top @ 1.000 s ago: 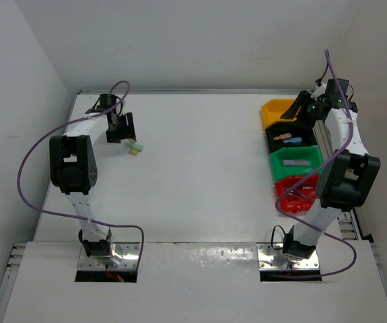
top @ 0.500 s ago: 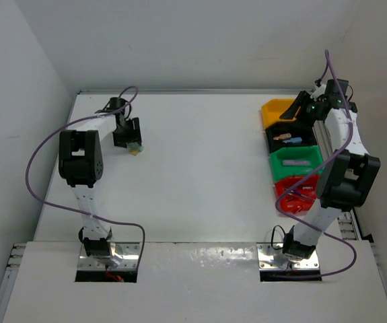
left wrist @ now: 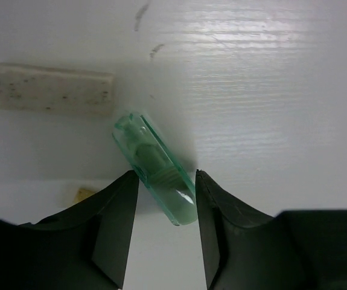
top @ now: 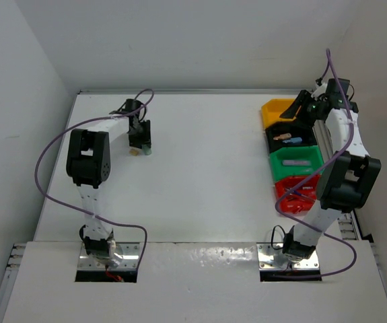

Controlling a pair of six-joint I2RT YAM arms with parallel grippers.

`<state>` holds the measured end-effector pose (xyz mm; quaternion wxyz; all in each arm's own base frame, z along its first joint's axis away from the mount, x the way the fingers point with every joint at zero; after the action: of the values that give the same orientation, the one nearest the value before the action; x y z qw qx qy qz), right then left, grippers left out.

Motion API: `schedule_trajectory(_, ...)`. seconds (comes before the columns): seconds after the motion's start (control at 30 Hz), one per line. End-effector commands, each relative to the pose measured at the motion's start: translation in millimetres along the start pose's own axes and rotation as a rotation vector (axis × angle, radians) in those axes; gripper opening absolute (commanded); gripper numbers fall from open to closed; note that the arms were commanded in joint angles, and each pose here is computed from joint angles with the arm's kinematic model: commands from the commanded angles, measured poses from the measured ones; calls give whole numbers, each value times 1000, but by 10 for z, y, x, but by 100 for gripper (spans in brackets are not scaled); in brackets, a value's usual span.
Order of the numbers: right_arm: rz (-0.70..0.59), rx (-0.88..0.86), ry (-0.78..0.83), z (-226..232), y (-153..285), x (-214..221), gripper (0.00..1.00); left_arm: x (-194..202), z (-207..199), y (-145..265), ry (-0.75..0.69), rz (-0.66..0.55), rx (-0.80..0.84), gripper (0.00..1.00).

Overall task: Sort the stationery into containers
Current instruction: Pick up the pen from the center of the board.

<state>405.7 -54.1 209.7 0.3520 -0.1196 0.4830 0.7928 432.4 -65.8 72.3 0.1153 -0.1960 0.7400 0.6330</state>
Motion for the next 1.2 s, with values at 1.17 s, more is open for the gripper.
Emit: schedule_trajectory(1.17, -54, -402, 326, 2104, -57, 703, 51, -123, -1379, 1505, -316, -377, 926, 8)
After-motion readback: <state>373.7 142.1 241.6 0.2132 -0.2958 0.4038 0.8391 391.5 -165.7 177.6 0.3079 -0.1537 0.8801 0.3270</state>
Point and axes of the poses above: each gripper's point midway between its finger pads, its own y axis back along the fingers, its own z axis along the line the jaws close on, x = y × z, the point moved 6 cm from there along y, back along the fingers, and after that the axes turned 2 degrees about y, right-handed, at the moved point
